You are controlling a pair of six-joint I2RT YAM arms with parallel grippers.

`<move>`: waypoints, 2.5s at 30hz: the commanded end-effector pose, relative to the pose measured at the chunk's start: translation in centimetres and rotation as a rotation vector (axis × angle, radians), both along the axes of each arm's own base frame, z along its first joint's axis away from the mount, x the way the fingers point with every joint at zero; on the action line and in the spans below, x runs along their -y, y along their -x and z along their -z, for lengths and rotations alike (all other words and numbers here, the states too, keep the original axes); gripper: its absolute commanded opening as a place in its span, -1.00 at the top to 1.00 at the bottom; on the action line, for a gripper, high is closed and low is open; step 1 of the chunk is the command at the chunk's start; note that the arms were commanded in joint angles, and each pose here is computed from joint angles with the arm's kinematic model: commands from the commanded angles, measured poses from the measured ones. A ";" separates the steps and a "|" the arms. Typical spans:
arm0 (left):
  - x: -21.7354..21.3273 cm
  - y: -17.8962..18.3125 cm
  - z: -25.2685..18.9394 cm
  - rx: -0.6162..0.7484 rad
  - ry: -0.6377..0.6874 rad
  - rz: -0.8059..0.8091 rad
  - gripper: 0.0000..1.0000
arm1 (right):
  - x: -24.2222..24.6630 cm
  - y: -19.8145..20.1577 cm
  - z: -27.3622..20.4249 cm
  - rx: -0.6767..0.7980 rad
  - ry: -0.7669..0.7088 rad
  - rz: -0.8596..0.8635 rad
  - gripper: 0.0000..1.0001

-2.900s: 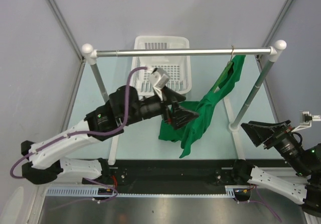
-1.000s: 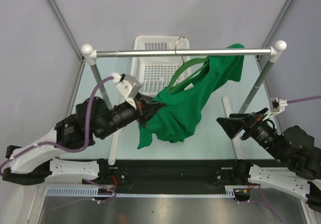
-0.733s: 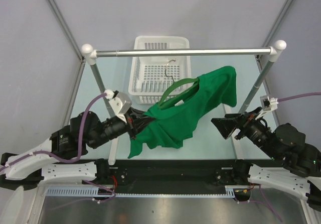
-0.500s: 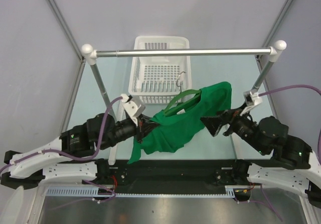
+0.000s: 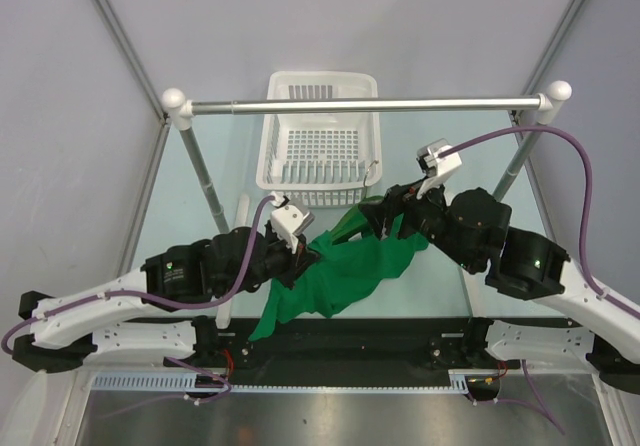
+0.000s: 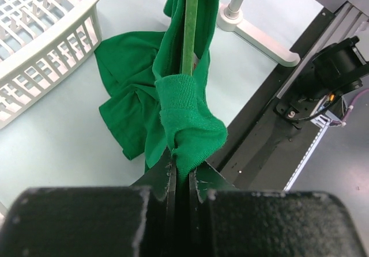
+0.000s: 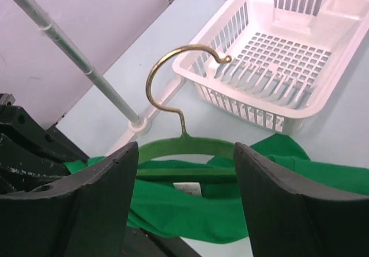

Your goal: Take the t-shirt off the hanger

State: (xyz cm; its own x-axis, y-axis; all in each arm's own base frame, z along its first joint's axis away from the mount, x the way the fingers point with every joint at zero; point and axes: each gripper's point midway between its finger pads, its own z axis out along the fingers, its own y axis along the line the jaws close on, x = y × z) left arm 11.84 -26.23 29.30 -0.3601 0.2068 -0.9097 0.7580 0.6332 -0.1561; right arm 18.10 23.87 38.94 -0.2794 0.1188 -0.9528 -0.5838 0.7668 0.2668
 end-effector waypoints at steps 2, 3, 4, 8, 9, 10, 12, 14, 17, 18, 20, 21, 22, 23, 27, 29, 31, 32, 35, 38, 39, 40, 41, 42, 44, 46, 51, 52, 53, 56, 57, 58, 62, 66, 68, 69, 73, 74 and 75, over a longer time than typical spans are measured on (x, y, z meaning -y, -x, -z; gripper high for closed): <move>0.7 0.6 -4.2 -0.005 0.162 0.020 0.99 | -0.8 -0.8 -3.1 0.107 -0.053 0.002 -0.33; 0.7 0.7 -4.4 -0.005 0.171 0.027 0.99 | -1.1 -0.9 -2.4 0.103 -0.042 0.001 -0.31; 0.8 0.8 -4.5 -0.007 0.174 0.034 0.99 | -1.2 -1.0 -2.7 0.116 -0.059 0.003 -0.29; 1.0 1.1 -4.7 -0.011 0.190 0.048 0.99 | -1.8 -1.5 -2.2 0.134 -0.057 0.012 -0.08; 1.1 1.1 -4.8 -0.009 0.193 0.050 0.99 | -1.9 -1.6 -1.9 0.132 -0.053 0.015 -0.04; 1.1 1.1 -4.9 -0.009 0.194 0.050 0.99 | -2.0 -1.6 -1.8 0.134 -0.055 0.010 0.01; 1.2 1.1 -5.1 -0.007 0.205 0.052 0.99 | -2.2 -1.7 -1.3 0.133 -0.052 0.013 0.11; 1.3 1.1 -5.4 -0.006 0.216 0.056 0.99 | -2.3 -1.9 -0.7 0.131 -0.060 0.021 0.20; 1.4 1.1 -5.7 -0.003 0.228 0.058 0.99 | -2.5 -2.2 0.0 0.136 -0.072 0.033 0.60; 1.3 1.1 -5.7 -0.001 0.227 0.054 0.99 | -2.5 -2.4 0.2 0.138 -0.071 0.039 0.77; 1.0 1.0 -5.6 -0.004 0.231 0.043 0.81 | -2.4 -2.7 0.3 0.144 -0.074 0.059 1.00; 0.8 1.0 -5.4 -0.009 0.223 0.035 0.40 | -2.3 -2.8 0.1 0.147 -0.078 0.070 1.00; 0.5 0.9 -5.2 -0.009 0.218 0.023 0.23 | -2.0 -3.0 -0.1 0.152 -0.086 0.090 1.00; 0.0 0.9 -4.8 -0.015 0.220 0.011 0.08 | -1.8 -3.1 -0.2 0.155 -0.091 0.100 1.00; -2.2 1.2 -2.7 -0.052 0.208 -0.029 -0.51 | -0.4 -3.3 -1.2 0.174 -0.128 0.146 1.00; -3.2 1.6 -1.3 -0.083 0.213 -0.038 -0.61 | 0.3 -3.5 -1.5 0.177 -0.139 0.165 1.00; -3.5 2.2 0.3 -0.111 0.202 -0.027 -0.64 | 0.9 -3.5 -1.7 0.175 -0.148 0.181 1.00; -3.6 2.6 0.7 -0.130 0.213 -0.014 -0.66 | 1.0 -3.5 -1.8 0.176 -0.153 0.183 1.00; -4.2 3.0 2.3 -0.162 0.215 -0.017 -0.66 | 1.7 -3.3 -2.2 0.182 -0.176 0.195 1.00; -4.7 3.1 3.5 -0.181 0.191 -0.036 -0.51 | 2.3 -3.1 -2.9 0.190 -0.210 0.199 1.00; -4.8 3.0 3.7 -0.184 0.183 -0.042 -0.43 | 2.5 -3.0 -3.1 0.192 -0.215 0.203 1.00; -5.0 3.0 3.7 -0.187 0.177 -0.047 -0.33 | 2.8 -3.0 -3.2 0.194 -0.221 0.210 1.00; -5.3 2.9 4.0 -0.187 0.157 -0.063 -0.13 | 3.0 -3.2 -3.2 0.195 -0.216 0.224 1.00; -5.5 2.8 3.9 -0.183 0.154 -0.070 -0.01 | 3.1 -3.2 -3.1 0.194 -0.215 0.229 1.00; -6.3 2.5 3.6 -0.173 0.151 -0.098 0.49 | 3.6 -3.4 -3.0 0.193 -0.207 0.248 1.00; -7.3 2.2 2.9 -0.160 0.155 -0.130 0.96 | 3.8 -3.5 -2.8 0.189 -0.203 0.259 1.00; -11.9 0.4 0.5 -0.117 0.251 -0.318 0.99 | 5.0 -3.8 -1.7 0.177 -0.195 0.304 1.00; -12.4 0.3 0.0 -0.113 0.287 -0.331 0.99 | 5.2 -3.8 -1.4 0.174 -0.192 0.313 1.00; -13.6 0.4 -0.9 -0.103 0.352 -0.337 0.99 | 5.5 -4.0 -0.7 0.168 -0.179 0.334 1.00; -15.4 0.5 -1.8 -0.093 0.450 -0.356 0.99 | 7.1 -4.2 0.1 0.151 -0.192 0.399 1.00; -15.8 0.5 -1.9 -0.094 0.466 -0.366 0.99 | 7.7 -4.2 0.1 0.147 -0.209 0.421 1.00; -16.4 0.3 -1.4 -0.094 0.451 -0.390 0.99 | 8.3 -4.2 0.2 0.141 -0.220 0.442 1.00; -18.3 0.1 -0.7 -0.102 0.430 -0.454 0.99 | 10.3 -4.2 1.0 0.111 -0.273 0.528 1.00; -19.5 0.1 -0.7 -0.108 0.449 -0.478 1.00 | 11.6 -4.2 1.5 0.090 -0.341 0.570 1.00; -19.7 0.2 -0.7 -0.106 0.454 -0.480 0.99 | 12.0 -4.2 1.6 0.083 -0.354 0.587 1.00; -19.9 0.2 -0.6 -0.107 0.456 -0.483 0.99 | 12.2 -4.3 1.7 0.079 -0.358 0.593 1.00; -19.9 0.1 -0.5 -0.106 0.449 -0.483 0.99 | 12.8 -4.5 2.0 0.059 -0.375 0.620 1.00; -19.9 0.1 -0.5 -0.103 0.445 -0.487 0.99 | 13.2 -4.7 2.0 0.056 -0.380 0.641 1.00; -20.0 0.1 -0.4 -0.102 0.442 -0.489 0.99 | 13.5 -4.7 2.2 0.049 -0.375 0.658 1.00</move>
State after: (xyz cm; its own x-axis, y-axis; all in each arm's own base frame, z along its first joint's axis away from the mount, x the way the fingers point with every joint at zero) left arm 11.01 -8.58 28.85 -0.4556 -0.3427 -0.8215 0.4209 0.7303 -0.5381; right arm 21.95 14.80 35.76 -0.1066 0.5016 -0.8585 -0.2262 0.8286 0.5122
